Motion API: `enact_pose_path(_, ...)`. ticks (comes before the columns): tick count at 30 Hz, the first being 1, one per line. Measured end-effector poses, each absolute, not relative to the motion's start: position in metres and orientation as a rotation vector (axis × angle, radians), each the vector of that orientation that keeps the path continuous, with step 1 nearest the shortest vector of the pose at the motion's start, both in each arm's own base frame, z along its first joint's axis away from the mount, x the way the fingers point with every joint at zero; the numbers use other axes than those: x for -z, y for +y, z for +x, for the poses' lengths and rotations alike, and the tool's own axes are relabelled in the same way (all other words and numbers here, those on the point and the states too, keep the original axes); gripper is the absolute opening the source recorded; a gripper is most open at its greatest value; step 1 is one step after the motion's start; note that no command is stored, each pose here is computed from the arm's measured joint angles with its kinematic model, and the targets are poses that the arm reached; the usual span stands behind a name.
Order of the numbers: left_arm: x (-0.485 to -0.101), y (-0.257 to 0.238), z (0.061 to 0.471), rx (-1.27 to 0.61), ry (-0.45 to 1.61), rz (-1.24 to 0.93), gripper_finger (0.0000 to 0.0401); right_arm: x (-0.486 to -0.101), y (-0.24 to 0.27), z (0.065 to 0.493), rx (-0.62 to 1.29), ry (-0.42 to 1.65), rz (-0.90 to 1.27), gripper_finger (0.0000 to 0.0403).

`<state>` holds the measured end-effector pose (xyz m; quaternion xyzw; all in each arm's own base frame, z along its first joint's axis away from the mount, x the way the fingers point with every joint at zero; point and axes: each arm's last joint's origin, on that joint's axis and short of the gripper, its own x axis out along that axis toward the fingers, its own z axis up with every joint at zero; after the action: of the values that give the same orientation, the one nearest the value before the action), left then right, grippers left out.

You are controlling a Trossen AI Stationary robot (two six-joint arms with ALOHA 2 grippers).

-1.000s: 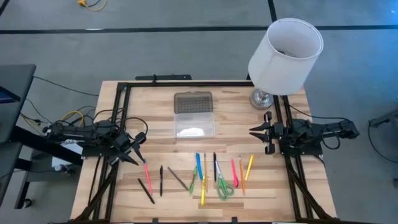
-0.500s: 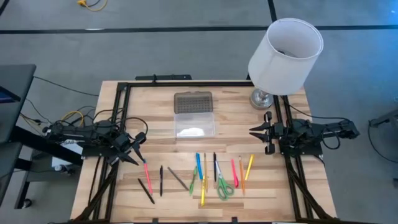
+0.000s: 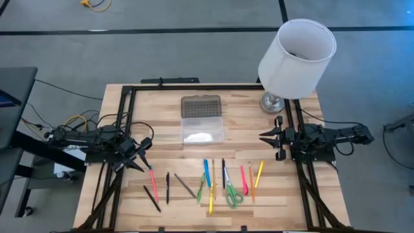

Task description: Pick & place school supplies into a supply box

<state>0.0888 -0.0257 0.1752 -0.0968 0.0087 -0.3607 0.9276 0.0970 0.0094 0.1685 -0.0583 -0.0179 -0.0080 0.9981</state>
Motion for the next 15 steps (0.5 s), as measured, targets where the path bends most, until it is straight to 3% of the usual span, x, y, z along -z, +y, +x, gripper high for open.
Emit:
enact_pose_path(4,-0.177,-0.024,0.090,0.655,-0.009,-0.225,0.0113,-0.168,0.009,0.097,0.017,-0.035,-0.117,0.0063)
enact_pose_path(15,-0.188,-0.007,0.095,0.113,-0.178,-0.759,0.0113,-0.169,0.009,0.097,0.017,-0.037,-0.104,0.0063)
